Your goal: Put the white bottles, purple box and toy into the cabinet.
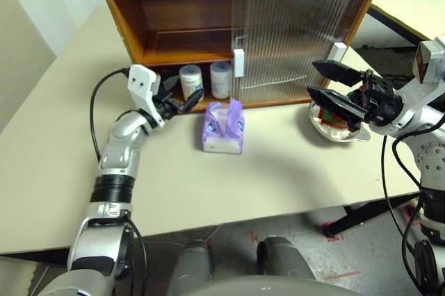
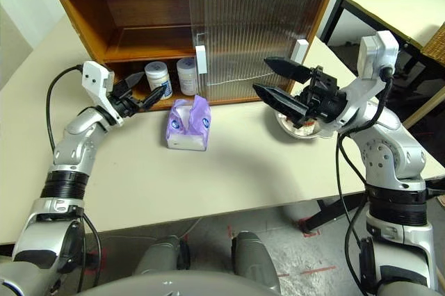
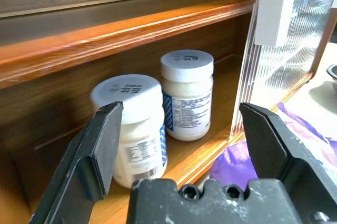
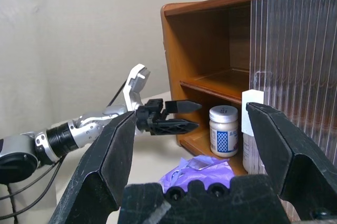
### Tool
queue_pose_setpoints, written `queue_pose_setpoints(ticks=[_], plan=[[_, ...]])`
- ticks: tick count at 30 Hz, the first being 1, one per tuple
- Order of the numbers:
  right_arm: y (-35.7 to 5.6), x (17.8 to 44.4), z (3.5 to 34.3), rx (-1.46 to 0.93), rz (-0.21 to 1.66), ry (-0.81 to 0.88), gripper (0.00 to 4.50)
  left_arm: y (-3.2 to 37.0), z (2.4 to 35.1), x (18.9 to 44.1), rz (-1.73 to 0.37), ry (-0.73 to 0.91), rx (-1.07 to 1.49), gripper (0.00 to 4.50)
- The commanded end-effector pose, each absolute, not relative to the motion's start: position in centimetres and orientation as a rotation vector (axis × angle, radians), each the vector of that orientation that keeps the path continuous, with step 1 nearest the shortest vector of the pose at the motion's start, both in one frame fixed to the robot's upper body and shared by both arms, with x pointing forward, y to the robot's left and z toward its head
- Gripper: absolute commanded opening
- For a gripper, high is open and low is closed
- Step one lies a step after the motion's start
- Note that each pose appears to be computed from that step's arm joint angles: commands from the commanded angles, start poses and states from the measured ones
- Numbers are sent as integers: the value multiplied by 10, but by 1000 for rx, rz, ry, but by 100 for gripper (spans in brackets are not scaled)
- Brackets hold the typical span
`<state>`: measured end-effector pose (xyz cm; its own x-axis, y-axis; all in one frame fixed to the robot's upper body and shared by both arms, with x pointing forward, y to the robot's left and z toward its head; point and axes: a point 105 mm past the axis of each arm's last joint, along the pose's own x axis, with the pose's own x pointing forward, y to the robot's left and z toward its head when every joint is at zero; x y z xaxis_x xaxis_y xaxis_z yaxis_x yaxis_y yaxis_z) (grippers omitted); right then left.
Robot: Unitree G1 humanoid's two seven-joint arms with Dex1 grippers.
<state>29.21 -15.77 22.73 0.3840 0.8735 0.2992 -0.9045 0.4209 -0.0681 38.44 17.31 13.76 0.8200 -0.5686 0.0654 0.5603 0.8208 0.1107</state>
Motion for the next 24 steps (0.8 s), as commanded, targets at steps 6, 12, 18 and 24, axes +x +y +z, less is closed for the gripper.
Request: queue_pose_setpoints(ticks=[6, 12, 18, 24], plan=[[-157, 291, 229, 104, 1133, -321, 450, 159, 134, 357, -915, -93, 60, 449], [-157, 292, 231, 100, 1131, -321, 450, 147, 113, 323, -1207, -28, 90, 449], [-157, 292, 232, 98, 1129, -320, 450, 151, 92, 306, -1349, 38, 161, 449], [-158, 291, 233, 96, 1124, -319, 450, 153, 82, 312, -1363, 59, 193, 449]])
